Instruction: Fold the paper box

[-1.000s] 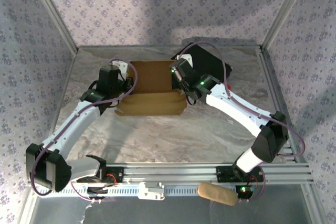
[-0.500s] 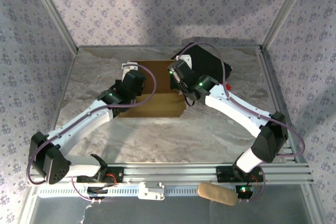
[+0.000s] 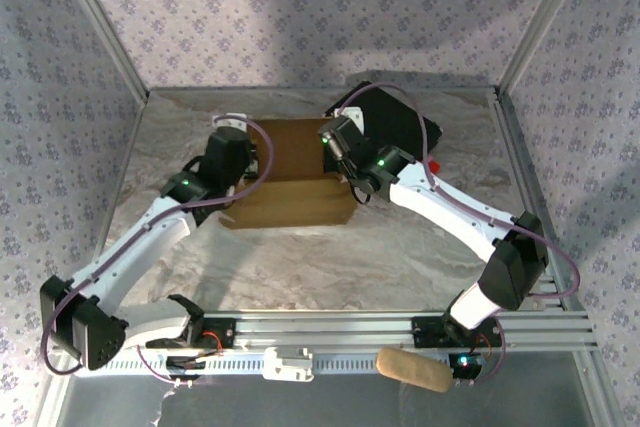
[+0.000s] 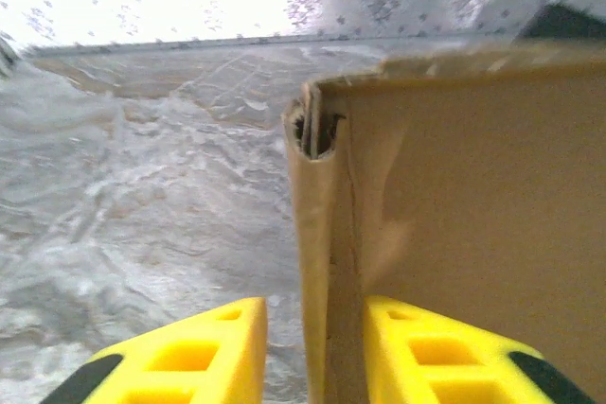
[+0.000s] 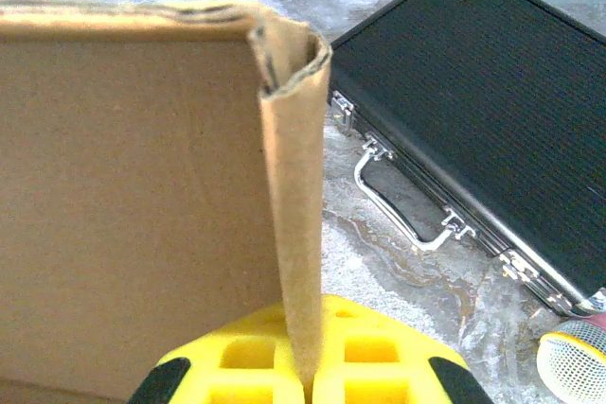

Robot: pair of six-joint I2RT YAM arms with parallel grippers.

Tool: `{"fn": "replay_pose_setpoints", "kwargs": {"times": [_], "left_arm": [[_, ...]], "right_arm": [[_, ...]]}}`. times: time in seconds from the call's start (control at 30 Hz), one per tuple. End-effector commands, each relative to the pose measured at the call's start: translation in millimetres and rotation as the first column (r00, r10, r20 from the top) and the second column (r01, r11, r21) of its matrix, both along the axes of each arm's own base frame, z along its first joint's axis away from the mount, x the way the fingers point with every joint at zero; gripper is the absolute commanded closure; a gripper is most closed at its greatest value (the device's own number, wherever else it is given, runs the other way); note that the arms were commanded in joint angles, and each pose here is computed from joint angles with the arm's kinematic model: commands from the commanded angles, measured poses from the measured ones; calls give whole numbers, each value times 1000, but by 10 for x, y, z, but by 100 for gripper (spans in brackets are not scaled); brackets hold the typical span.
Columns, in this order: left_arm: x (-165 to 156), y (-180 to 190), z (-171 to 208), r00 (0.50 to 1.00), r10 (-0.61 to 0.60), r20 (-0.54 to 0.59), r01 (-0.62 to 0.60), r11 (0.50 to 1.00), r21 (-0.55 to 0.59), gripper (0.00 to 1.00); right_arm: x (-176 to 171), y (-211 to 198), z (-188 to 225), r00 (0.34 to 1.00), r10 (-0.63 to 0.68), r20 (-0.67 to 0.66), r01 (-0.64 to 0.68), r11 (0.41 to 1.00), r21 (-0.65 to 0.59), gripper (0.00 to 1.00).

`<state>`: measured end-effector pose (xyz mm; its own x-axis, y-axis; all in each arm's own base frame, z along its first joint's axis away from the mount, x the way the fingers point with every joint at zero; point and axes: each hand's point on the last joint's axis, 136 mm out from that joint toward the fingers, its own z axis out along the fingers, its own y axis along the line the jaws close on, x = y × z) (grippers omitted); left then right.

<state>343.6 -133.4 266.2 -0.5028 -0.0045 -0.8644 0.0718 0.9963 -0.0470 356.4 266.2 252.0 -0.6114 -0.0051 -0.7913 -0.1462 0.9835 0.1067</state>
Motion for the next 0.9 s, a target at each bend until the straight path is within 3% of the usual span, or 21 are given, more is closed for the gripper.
{"fn": "replay_pose_setpoints", "kwargs": {"times": [0.0,0.3,0.53,0.6,0.73,0.87], "left_arm": [[-34,-234,67,985,-172,-5,170,978,-122,66],[-43,-154,-20,985,-172,-33,167,979,-117,59],[-7,21,-208,995,-80,-68,77,996,-39,63],[14,79,-236,997,-41,-68,41,999,-7,69],[-4,98,-180,999,30,-41,-27,997,72,100],[-128,46,16,996,88,27,-91,987,129,100]], "right_arm": [[-30,17,146,1000,12,21,-13,999,40,100],[-33,10,166,1000,10,22,-11,999,42,100],[-30,26,177,1000,16,23,-17,999,49,100],[-33,30,170,1000,19,25,-20,999,47,100],[-5,0,134,1000,7,29,-7,1000,20,100],[47,-109,27,998,-50,48,53,996,-77,100]]}}
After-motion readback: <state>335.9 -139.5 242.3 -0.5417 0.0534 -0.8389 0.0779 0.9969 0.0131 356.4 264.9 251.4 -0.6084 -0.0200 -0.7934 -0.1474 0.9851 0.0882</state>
